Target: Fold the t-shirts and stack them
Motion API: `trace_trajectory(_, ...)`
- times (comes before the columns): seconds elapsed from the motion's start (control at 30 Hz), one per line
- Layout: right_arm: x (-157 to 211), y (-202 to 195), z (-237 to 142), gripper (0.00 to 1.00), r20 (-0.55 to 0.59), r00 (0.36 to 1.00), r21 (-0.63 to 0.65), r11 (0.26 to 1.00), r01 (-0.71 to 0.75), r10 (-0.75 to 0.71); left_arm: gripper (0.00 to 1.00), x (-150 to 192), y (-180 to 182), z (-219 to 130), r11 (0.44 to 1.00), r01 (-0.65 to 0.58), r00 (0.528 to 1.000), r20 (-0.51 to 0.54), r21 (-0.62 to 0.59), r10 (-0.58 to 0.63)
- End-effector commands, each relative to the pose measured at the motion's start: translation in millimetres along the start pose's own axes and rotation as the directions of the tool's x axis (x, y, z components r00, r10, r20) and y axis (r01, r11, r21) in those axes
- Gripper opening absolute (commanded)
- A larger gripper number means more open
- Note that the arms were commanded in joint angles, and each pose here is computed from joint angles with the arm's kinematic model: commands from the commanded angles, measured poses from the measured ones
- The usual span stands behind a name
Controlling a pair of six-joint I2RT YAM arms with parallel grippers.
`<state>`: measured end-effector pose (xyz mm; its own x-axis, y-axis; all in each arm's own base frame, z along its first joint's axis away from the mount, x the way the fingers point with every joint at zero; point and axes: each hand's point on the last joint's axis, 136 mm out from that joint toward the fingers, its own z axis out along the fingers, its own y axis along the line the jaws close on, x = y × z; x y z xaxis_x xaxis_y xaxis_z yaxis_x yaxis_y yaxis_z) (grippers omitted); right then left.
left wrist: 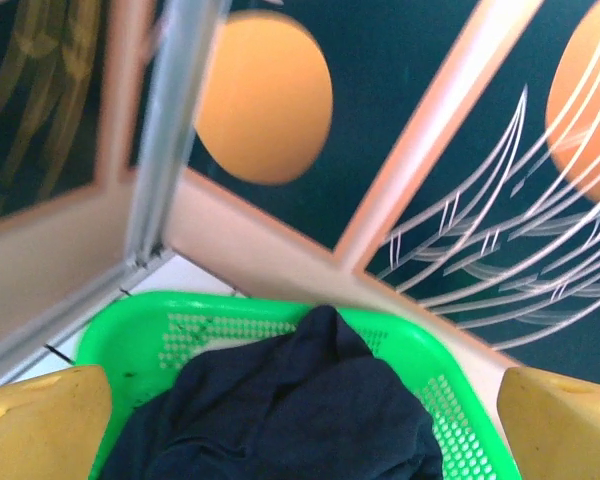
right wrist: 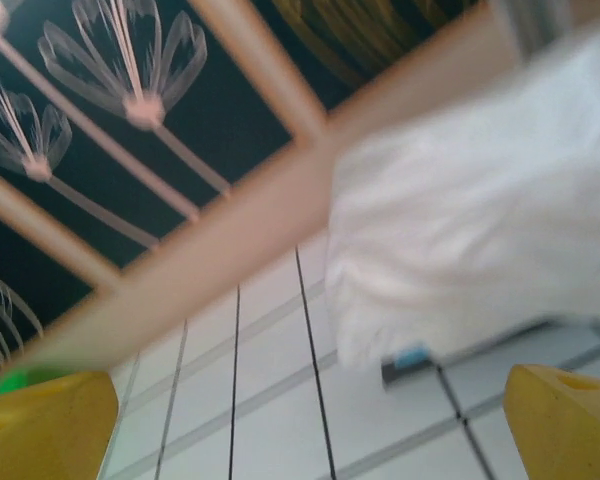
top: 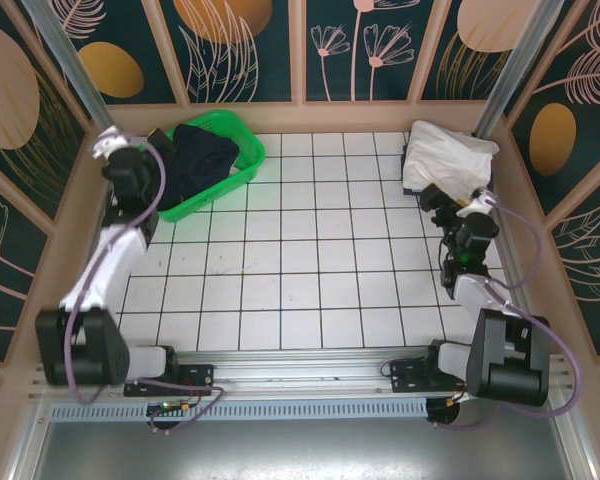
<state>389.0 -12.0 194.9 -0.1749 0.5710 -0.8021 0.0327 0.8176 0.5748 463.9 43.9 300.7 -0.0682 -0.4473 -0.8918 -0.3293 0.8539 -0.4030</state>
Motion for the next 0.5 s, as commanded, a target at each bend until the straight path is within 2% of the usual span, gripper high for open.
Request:
trace_trajectory(0.0, 33.9, 38.4, 12.9, 0.99, -0.228, 0.973, -0.047, 0.998, 0.033, -0.043, 0.99, 58.1, 0.5, 32.0, 0.998, -0.059, 0.964, -0.262, -0.018, 0.052)
trace_trajectory(0.1, 46.7, 51.9, 16.5, 0.99, -0.286, 0.950, -0.034, 0.993, 0.116, -0.121, 0.99, 72.5, -2.9, 64.7, 0.997, -0.072, 0.948, -0.313, -0.040, 0.056)
trace_trajectory(0.23, 56.2, 63.9, 13.7, 0.99, -0.309, 0.943, -0.084, 0.991, 0.103, -0.124, 0.97, 104.0, -12.0, 107.9, 0.997, -0.081, 0.913, -0.403, -0.019, 0.066)
trace_trajectory(0.47, 65.1, 65.0, 13.1, 0.99, -0.330, 0.937, -0.086, 0.992, 0.093, -0.117, 0.89, 154.7, -7.9, 141.4, 0.996, -0.086, 0.852, -0.520, -0.019, 0.064)
